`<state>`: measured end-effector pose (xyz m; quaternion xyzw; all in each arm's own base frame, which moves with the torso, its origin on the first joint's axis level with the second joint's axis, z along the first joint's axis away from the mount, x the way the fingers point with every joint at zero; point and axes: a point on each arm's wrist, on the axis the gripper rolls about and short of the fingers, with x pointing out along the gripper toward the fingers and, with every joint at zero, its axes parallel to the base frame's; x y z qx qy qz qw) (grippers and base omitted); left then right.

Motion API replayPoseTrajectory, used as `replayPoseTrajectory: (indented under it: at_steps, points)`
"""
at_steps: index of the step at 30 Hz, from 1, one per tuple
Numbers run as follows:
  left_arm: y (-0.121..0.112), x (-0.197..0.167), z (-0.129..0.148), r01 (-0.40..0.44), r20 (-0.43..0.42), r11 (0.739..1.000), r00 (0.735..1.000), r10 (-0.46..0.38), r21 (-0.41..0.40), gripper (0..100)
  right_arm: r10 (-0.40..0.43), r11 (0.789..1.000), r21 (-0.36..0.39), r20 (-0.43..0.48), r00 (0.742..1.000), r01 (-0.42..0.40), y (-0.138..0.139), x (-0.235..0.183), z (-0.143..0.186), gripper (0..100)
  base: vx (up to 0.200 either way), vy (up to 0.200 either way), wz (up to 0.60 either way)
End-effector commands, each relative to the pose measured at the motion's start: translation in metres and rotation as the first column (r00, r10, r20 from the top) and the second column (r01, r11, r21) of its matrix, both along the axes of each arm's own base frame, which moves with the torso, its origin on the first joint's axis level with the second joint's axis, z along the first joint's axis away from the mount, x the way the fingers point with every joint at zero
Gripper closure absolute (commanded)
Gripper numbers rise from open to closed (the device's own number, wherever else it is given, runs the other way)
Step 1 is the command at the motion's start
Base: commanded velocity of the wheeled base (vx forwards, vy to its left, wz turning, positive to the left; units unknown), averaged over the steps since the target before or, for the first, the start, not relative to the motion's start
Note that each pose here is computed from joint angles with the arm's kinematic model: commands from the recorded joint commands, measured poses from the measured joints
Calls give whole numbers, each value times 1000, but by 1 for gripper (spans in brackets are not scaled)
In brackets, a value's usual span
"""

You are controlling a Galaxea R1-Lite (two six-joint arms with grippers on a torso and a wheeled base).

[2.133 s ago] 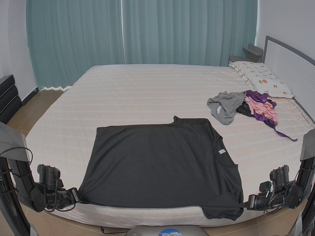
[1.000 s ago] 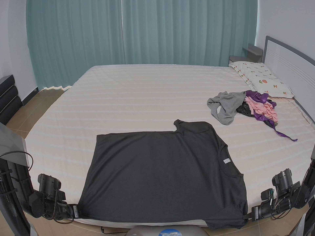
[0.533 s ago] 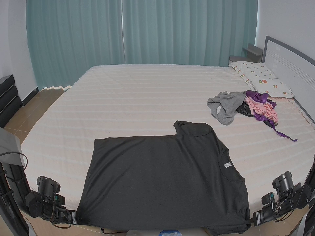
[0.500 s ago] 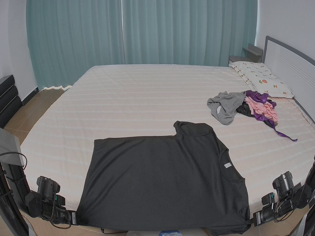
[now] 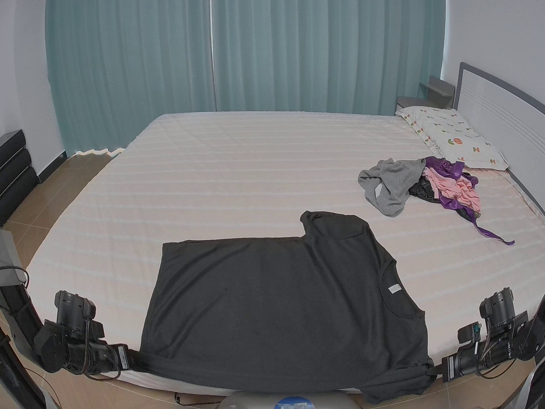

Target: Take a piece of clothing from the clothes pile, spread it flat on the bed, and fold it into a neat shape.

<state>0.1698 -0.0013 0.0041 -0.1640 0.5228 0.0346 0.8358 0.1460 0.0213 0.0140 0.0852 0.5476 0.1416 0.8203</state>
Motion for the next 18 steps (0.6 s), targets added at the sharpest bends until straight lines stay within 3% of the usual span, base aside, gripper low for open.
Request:
replayPoseTrajectory:
  at_steps: [1,4,9,18]
  points:
    - [-1,25,24,-84,166,994,982,93,-65,100,-73,996,53,126,989,67,1,20,11,100,0,0,0]
    - [-1,30,28,-95,189,993,976,107,-76,100,-130,990,78,184,974,118,2,32,18,100,0,0,0]
    - [-1,36,33,-105,221,990,968,122,-89,100,-184,983,43,256,949,179,2,52,24,100,0,0,0]
    - [-1,45,35,-123,226,986,963,145,-111,100,-174,985,41,260,950,169,6,64,21,100,0,0,0]
